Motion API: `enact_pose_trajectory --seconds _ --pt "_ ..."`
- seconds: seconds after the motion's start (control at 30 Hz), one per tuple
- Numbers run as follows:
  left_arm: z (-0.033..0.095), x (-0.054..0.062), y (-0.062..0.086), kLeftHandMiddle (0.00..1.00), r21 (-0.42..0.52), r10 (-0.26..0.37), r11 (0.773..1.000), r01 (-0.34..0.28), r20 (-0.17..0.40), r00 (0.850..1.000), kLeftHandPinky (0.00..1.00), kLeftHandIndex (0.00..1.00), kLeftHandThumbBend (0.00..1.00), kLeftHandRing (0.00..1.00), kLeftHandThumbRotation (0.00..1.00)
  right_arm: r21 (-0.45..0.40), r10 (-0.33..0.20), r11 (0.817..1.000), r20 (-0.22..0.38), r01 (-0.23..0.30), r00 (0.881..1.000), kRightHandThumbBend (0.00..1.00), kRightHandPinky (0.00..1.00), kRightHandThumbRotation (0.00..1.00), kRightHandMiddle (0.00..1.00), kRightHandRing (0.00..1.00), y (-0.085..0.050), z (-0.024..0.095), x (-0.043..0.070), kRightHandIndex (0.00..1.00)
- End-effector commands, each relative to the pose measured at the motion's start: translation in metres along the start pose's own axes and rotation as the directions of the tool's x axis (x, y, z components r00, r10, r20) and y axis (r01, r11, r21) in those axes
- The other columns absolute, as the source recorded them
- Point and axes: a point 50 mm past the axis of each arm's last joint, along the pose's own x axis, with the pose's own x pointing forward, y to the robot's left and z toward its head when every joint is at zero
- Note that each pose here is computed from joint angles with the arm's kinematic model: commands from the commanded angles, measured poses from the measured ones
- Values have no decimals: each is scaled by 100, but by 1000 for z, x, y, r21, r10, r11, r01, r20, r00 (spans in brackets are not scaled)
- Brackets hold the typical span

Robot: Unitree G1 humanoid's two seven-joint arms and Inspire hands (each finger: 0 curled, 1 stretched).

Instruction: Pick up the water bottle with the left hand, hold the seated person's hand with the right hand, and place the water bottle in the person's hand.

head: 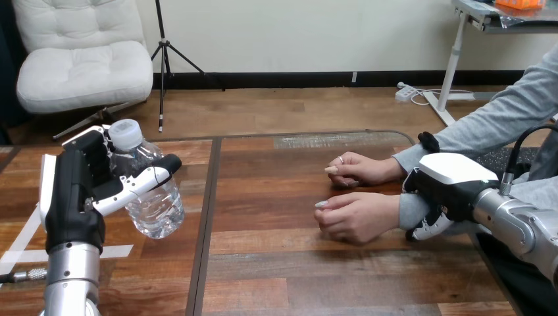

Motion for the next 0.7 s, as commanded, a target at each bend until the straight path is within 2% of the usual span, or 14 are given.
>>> enact_pose_trajectory --seconds 0.0,0.33,0.67 --pt "22 13 -2 39 -4 -5 1000 5 111 994 28 39 70 34 0 48 -136 990 31 134 990 60 21 0 33 26 -31 8 5 36" --pt "23 14 -3 39 -6 -8 1000 8 112 994 28 39 69 34 0 65 -180 982 49 176 983 61 19 0 32 25 -37 8 3 35" --pt "23 15 -4 39 0 -15 1000 15 110 994 28 39 68 34 0 88 -199 977 54 194 978 62 19 0 32 25 -45 8 3 34"
